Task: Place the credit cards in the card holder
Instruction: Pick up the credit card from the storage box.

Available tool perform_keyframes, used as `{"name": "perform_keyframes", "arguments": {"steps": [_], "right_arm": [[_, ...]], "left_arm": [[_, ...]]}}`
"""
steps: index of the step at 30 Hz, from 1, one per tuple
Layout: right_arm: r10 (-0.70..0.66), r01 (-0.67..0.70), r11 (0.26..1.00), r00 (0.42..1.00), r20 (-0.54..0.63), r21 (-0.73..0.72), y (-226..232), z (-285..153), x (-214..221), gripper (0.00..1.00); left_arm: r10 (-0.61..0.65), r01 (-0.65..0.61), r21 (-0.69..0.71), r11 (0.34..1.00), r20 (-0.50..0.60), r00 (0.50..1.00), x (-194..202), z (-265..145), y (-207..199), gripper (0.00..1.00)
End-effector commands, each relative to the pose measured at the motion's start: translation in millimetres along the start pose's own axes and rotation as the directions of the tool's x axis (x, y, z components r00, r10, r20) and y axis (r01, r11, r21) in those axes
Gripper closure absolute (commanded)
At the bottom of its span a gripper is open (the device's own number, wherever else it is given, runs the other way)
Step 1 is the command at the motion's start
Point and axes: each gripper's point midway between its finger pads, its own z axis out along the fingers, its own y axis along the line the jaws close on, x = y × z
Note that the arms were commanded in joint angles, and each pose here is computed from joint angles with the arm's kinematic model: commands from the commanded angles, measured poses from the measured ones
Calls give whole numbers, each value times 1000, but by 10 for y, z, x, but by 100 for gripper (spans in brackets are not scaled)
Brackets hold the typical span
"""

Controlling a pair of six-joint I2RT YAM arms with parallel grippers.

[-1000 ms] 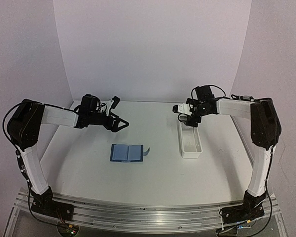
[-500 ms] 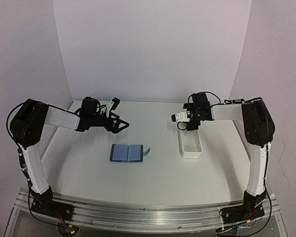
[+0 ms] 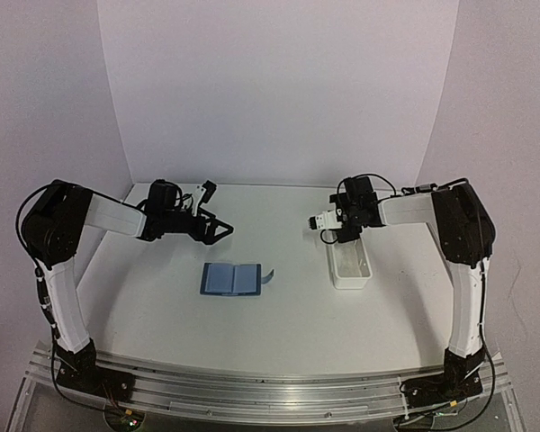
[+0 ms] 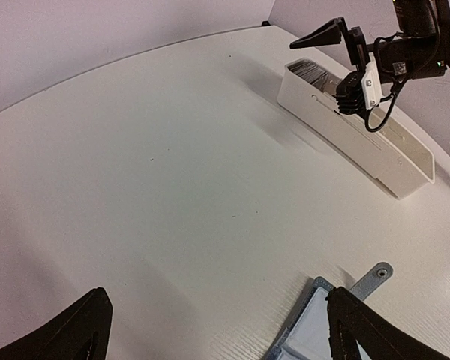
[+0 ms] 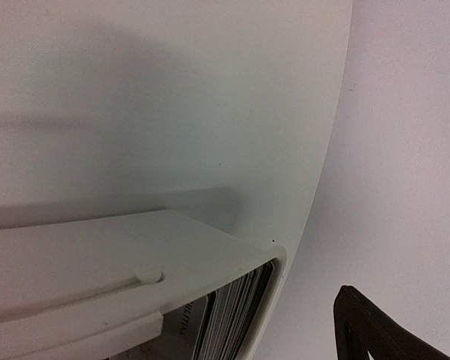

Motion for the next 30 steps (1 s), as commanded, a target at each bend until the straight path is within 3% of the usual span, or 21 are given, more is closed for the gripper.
{"name": "perform_keyframes", "arguments": {"steps": [1,5,19,30], "right_arm": [[0,1,1000,999,-42,23,-55,43,34,4],[47,-45,998,998,-49,40,-131,24,39,9],[149,-149,989,989,-20,1,-223,-74,-9,50],[206,-205,978,979,9,-46,-249,-160,-74,75]], "left_arm": [[13,-14,14,1000,38,999,-139,31,27,0],[15,-16,14,1000,42,999,-153,16,43,0],[1,-3,40,999,38,999,-136,2,38,0],[-6,4,57,998,37,999,-144,-12,7,0]]}}
